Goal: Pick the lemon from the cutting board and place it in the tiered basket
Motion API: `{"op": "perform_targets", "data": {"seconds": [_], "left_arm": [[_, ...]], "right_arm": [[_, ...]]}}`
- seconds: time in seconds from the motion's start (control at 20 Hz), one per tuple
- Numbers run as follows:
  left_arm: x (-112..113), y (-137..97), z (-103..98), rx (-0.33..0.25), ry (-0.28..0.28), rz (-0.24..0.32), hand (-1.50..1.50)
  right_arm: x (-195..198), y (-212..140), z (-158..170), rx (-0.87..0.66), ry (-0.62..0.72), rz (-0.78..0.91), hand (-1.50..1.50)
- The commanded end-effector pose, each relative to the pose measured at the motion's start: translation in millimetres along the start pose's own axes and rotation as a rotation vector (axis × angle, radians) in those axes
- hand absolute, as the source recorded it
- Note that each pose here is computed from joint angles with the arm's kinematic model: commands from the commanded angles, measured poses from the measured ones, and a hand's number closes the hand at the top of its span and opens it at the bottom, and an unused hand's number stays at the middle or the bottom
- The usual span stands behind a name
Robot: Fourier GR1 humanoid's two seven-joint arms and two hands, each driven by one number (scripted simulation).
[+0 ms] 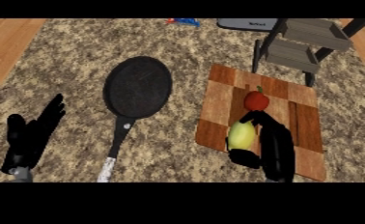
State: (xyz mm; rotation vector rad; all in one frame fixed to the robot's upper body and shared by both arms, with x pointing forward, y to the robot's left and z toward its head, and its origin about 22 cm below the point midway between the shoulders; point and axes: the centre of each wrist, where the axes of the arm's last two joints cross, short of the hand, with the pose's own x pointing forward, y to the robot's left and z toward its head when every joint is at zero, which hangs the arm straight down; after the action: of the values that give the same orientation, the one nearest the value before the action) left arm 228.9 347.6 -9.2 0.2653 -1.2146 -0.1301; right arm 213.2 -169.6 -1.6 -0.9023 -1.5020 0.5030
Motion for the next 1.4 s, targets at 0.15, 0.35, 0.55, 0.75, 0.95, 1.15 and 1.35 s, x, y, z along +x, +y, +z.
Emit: {"op": "perform_targets", "data": {"seconds": [0.15,0.35,0.55,0.75,0.95,1.15,1.35], "left_arm": [[-4.3,-3.0,-0.6,-0.005,0.024,-0.001,0.0],[-4.4,-1.7,-1.4,0.002,0.036,0.007,0.0],[-6.9,-2.9,-2.9,-0.01,0.024,0.015,0.0],[-0.3,-6.1,-8.2,-0.015,0.012,0.007,0.0],[5.1,-14.5,-6.2,-0.005,-0.001,0.036,0.0],[0.0,0.0,-5.0,0.024,-0.011,0.034,0.0],[-6.3,5.3,-0.1,0.002,0.01,0.033,0.0]], "right_arm": [[79.9,-40.5,-44.0,-0.177,-0.014,0.107,1.5],[134.8,-67.1,-57.4,-0.23,0.025,0.154,1.5],[197.8,-100.7,-74.1,-0.293,0.066,0.144,1.5],[262.8,-134.3,-99.0,-0.324,0.11,0.149,1.5],[302.7,-159.6,-142.1,-0.343,0.113,0.158,1.5],[312.8,-193.8,-184.5,-0.329,0.121,0.2,1.5],[313.2,-220.2,-218.5,-0.359,0.082,0.13,1.5]]}}
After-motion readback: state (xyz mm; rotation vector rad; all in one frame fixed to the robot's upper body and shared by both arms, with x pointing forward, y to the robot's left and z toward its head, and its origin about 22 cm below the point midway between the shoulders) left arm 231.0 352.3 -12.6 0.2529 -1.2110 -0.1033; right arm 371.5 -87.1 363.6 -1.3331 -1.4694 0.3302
